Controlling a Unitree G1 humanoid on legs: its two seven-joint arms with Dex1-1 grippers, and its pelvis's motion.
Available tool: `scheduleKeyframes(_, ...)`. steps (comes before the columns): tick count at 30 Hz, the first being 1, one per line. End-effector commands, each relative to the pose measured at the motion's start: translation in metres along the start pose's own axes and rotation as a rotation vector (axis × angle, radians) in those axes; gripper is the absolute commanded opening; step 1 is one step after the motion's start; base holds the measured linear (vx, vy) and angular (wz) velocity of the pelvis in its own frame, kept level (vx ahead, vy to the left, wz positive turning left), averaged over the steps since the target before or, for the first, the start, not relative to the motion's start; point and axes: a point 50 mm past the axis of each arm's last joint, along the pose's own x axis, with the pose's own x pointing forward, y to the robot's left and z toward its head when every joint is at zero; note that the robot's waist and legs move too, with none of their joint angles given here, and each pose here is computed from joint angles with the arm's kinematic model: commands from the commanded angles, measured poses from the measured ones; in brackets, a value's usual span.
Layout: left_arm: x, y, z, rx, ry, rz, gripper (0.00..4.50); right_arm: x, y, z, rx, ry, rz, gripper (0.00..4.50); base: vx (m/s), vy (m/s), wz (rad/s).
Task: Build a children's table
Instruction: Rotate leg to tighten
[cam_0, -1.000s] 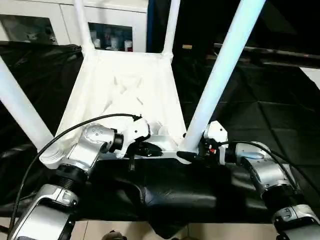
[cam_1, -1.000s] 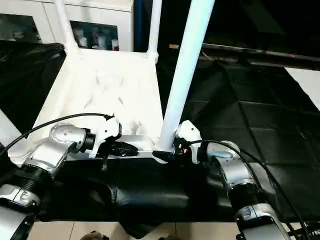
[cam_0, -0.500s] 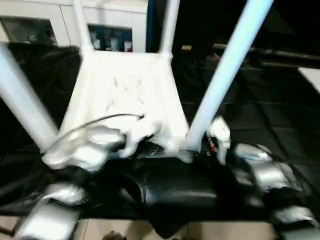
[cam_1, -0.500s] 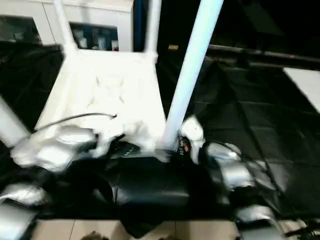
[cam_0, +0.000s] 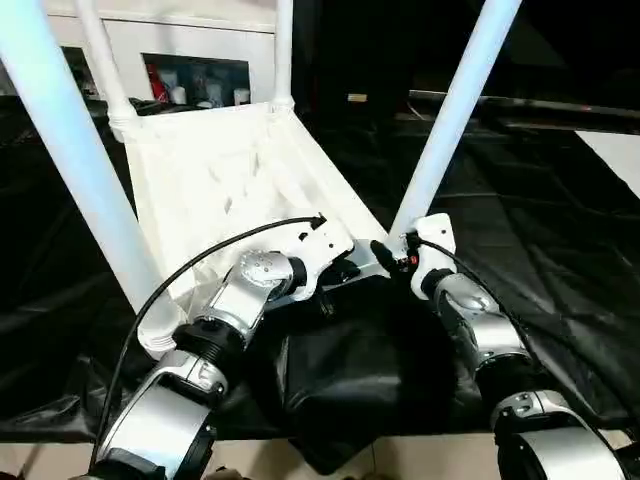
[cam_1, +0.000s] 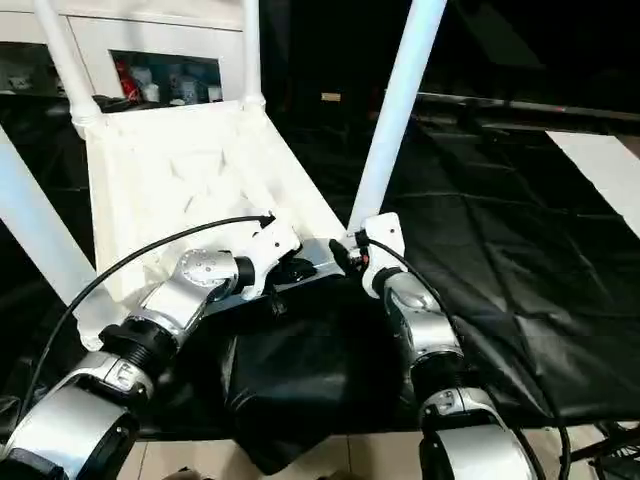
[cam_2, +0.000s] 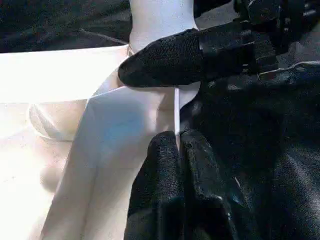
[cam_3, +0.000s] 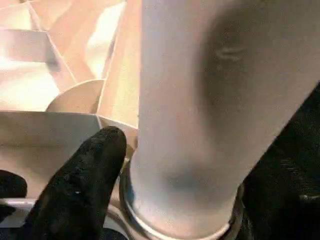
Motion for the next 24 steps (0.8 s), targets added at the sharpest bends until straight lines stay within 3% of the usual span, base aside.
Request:
scheduleKeyframes(1,0.007,-0.018,0.005,0.037,-0.038,-0.169,0.0,0.005,0.021,0.009,-0.042,-0.014,0.23,3.85,0.0,0.0,0.0)
scheduleKeyframes(6,-0.016,-0.012,-0.002,0.075,-0.054,-0.263,0.0,-0.018,0.006,0.011,-0.181,-0.007,0.445,3.85,0.0,0.0,0.0)
scheduleKeyframes(10,-0.032,-0.008,-0.008,0.079,-0.047,-0.325,0.0,-0.034,0.0,0.013,-0.207,0.011,0.588,3.85,0.0,0.0,0.0)
scheduleKeyframes(12,-0.048,-0.007,-0.015,0.066,-0.02,-0.409,0.0,-0.044,-0.006,0.012,-0.229,0.062,0.686,3.85,0.0,0.0,0.0)
scheduleKeyframes(17,-0.057,-0.006,-0.018,0.054,-0.009,-0.43,0.0,-0.045,-0.011,0.014,-0.222,0.061,0.692,3.85,0.0,0.0,0.0)
scheduleKeyframes(24,-0.064,-0.006,-0.019,0.043,-0.013,-0.447,0.0,-0.048,-0.009,0.016,-0.191,0.051,0.719,3.34,0.0,0.0,0.0)
